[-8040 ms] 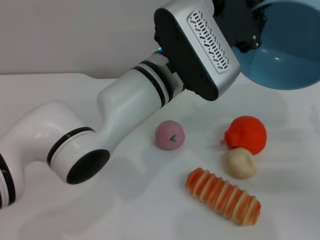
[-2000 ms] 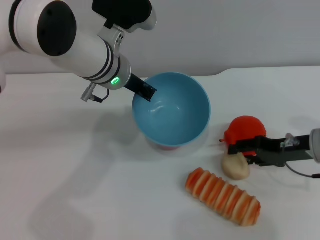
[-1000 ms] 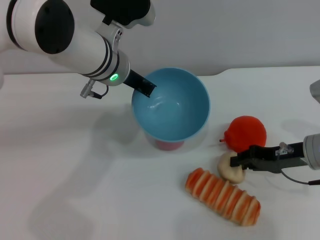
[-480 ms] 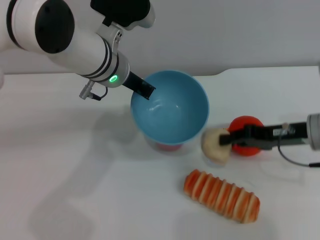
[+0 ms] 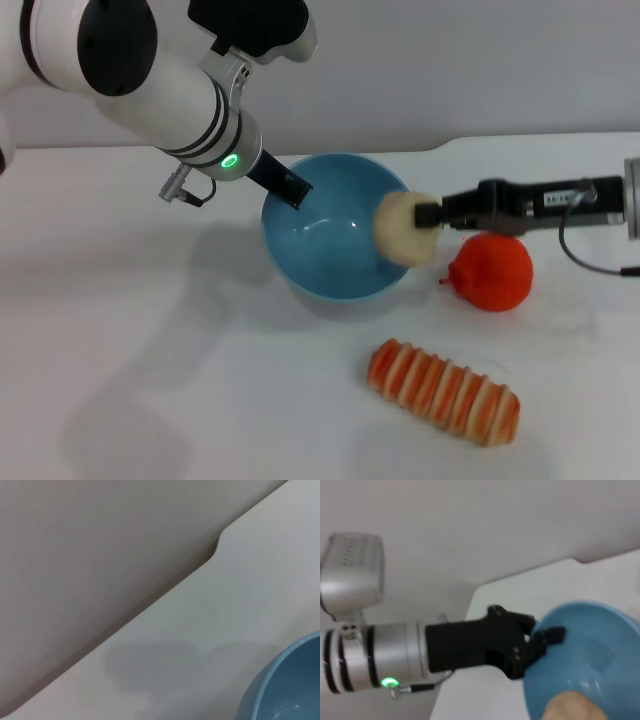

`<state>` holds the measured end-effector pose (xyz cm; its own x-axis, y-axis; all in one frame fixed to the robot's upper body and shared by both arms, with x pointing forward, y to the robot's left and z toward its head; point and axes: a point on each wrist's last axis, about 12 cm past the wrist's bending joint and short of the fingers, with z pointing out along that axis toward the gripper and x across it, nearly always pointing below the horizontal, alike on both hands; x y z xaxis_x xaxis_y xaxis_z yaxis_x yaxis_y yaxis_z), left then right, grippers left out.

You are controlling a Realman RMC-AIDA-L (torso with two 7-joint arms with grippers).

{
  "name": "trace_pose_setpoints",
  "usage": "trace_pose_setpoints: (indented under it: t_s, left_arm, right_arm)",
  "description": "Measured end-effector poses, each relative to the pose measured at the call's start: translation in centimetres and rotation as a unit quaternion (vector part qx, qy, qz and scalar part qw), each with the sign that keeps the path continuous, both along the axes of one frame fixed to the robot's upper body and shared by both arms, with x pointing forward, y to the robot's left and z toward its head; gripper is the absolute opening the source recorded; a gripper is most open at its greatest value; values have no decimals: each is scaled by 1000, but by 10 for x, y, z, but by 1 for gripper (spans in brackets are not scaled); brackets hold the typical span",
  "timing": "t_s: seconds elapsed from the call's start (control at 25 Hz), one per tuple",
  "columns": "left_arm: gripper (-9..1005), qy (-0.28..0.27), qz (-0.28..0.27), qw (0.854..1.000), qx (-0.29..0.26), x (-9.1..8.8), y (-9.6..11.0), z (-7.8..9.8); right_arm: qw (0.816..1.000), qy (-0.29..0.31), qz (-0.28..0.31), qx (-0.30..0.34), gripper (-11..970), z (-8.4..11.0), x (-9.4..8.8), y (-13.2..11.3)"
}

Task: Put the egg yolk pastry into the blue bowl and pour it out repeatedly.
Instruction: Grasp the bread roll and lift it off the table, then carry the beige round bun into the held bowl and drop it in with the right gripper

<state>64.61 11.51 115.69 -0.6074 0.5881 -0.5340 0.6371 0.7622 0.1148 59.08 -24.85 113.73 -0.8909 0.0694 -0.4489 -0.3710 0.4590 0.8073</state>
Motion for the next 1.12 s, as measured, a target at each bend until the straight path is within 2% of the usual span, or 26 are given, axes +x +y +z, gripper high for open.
trace_pose_setpoints:
  t_s: [0.24, 0.44, 0.8, 1.0, 1.12]
  left_arm:
    - [-1, -1, -1, 1000, -1, 0, -1, 1]
    - [-1, -6, -2, 1000, -2, 1, -1, 2]
    - [-1, -6, -1, 1000, -2, 1, 0, 1]
    - [-1, -7, 0, 1000, -3, 1, 0, 0]
    - [-1, -7, 1, 1000, -4, 1, 0, 0]
  right_arm:
    - [999, -27, -17, 6, 20, 14, 14, 1]
    - [999, -19, -38, 6, 19, 6, 23, 7]
    - [998, -47, -35, 3, 32, 2, 26, 16]
    - [997, -62, -33, -2, 240, 1, 26, 16]
    - [997, -76, -30, -8, 315, 0, 26, 15]
